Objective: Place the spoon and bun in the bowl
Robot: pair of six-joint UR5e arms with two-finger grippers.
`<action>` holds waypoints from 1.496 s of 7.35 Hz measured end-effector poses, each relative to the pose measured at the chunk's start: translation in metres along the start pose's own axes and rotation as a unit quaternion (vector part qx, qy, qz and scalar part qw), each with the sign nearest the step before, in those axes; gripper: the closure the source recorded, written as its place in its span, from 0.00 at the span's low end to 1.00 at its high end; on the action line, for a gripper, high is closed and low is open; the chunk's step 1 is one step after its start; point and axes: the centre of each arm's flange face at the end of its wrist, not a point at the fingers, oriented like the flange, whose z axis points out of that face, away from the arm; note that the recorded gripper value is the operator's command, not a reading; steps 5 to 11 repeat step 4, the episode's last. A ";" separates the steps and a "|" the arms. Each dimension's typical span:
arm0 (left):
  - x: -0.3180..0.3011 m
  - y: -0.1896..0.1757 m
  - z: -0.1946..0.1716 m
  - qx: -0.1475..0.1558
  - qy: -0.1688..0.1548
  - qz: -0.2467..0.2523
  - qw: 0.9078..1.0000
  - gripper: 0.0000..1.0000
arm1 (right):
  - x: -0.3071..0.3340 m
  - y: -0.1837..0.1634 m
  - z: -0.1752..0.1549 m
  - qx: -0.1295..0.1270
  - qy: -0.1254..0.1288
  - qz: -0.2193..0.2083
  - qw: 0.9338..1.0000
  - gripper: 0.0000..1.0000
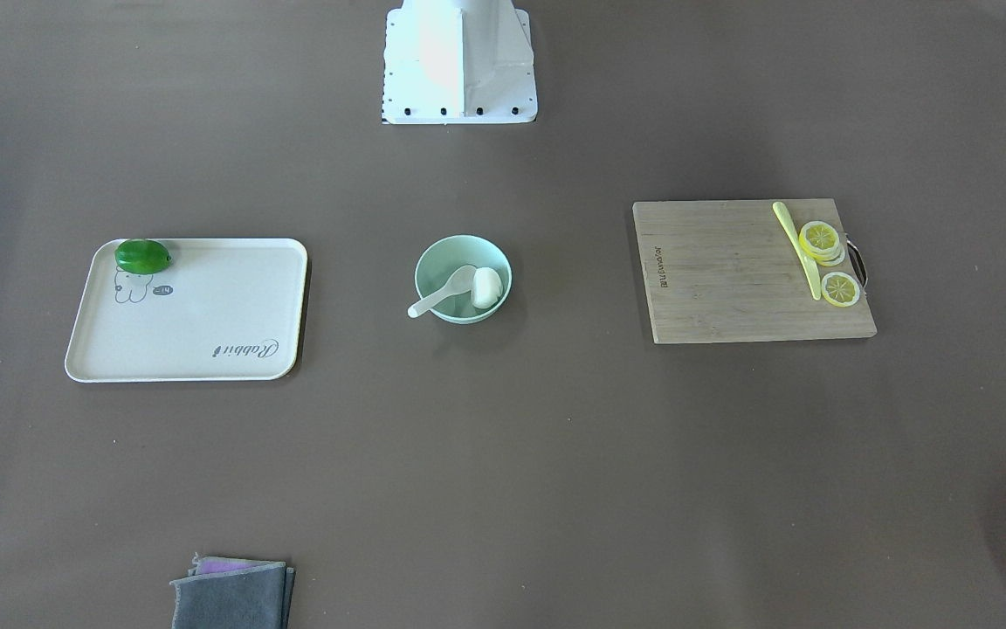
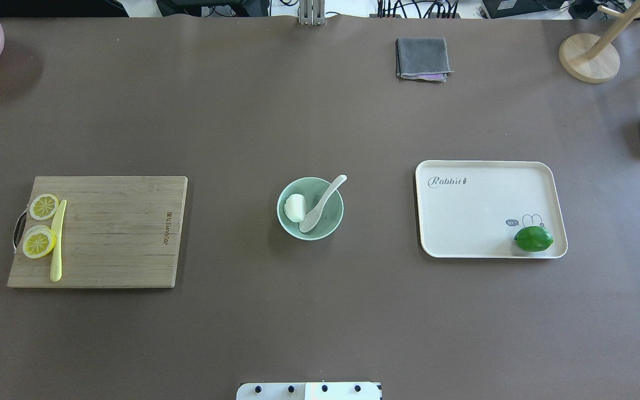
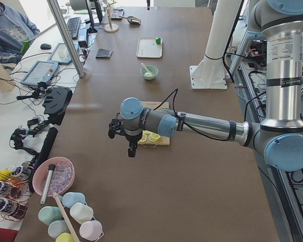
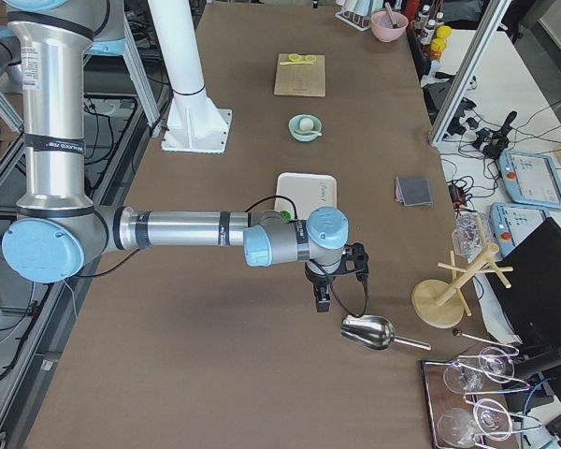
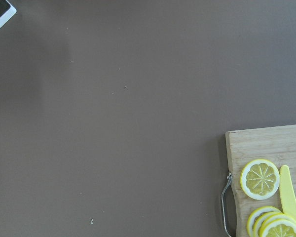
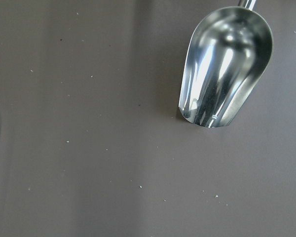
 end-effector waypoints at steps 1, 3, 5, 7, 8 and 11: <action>-0.001 0.000 0.001 -0.001 0.000 -0.001 1.000 0.02 | 0.000 0.000 0.000 0.000 0.000 0.000 1.000 0.00; -0.001 0.000 0.002 -0.002 0.000 -0.001 1.000 0.02 | 0.000 -0.001 -0.001 0.001 0.000 0.000 1.000 0.00; -0.001 0.000 0.002 -0.002 0.000 -0.001 1.000 0.02 | -0.001 -0.002 -0.001 0.001 0.000 -0.001 1.000 0.00; -0.001 0.000 0.002 -0.002 0.000 -0.001 1.000 0.02 | -0.001 -0.002 -0.001 0.001 0.000 -0.001 1.000 0.00; -0.001 0.000 0.002 -0.002 0.000 -0.001 1.000 0.02 | -0.001 -0.002 -0.001 0.001 0.000 -0.001 1.000 0.00; -0.001 0.000 0.002 -0.002 0.000 -0.001 1.000 0.02 | -0.001 -0.002 -0.001 0.001 0.000 -0.001 1.000 0.00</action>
